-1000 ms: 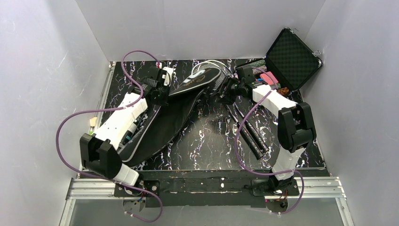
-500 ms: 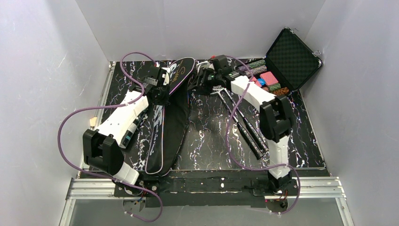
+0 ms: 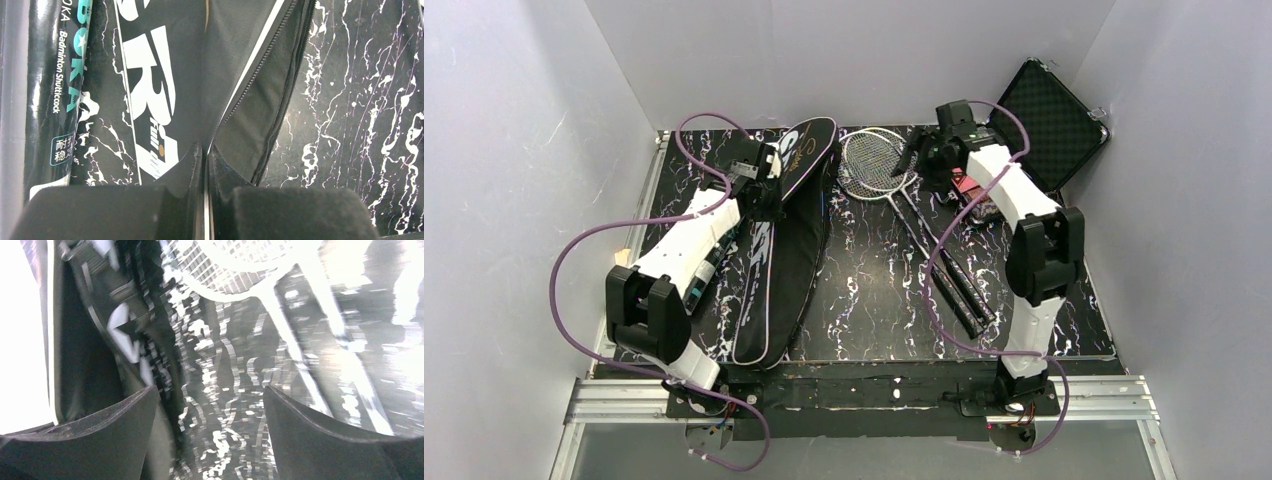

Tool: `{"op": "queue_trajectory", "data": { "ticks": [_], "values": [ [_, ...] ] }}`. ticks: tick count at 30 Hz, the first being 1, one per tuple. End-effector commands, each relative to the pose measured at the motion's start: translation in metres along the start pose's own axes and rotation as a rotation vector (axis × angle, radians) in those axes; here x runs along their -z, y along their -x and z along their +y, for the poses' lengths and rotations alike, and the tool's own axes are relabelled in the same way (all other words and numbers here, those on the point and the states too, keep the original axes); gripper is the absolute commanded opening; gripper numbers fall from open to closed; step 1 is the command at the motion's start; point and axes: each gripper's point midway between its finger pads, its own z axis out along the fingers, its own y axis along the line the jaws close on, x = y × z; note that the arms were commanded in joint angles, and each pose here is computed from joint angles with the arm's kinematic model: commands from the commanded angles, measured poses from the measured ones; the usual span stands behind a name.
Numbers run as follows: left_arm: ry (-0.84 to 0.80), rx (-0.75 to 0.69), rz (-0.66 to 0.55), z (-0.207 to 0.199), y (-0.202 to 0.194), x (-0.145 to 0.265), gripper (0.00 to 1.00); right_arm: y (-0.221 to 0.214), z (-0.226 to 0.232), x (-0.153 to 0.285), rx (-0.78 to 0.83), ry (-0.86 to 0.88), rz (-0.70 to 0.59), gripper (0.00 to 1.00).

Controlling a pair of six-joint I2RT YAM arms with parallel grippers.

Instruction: Pack up the badminton gear

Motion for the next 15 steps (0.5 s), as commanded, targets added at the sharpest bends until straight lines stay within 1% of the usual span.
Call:
{"op": "queue_trajectory", "data": {
  "ticks": [1,4,7,10,15],
  "values": [
    [-0.024,0.093,-0.049,0.010,0.016,0.004,0.00,-0.020,-0.054,0.021,0.128,-0.249,0.012,0.83],
    [-0.033,0.107,-0.037,0.013,0.015,0.001,0.00,-0.036,-0.080,0.019,0.136,-0.322,0.029,0.77],
    [-0.043,0.105,-0.029,0.012,0.012,0.000,0.00,-0.050,-0.091,0.014,0.146,-0.327,0.053,0.69],
    [-0.045,0.104,-0.036,0.012,0.011,0.001,0.00,-0.063,-0.098,0.009,0.173,-0.346,0.090,0.68],
    [-0.109,0.099,-0.033,0.002,0.008,0.006,0.00,-0.074,-0.104,0.000,0.202,-0.369,0.123,0.68]
  ]
}}
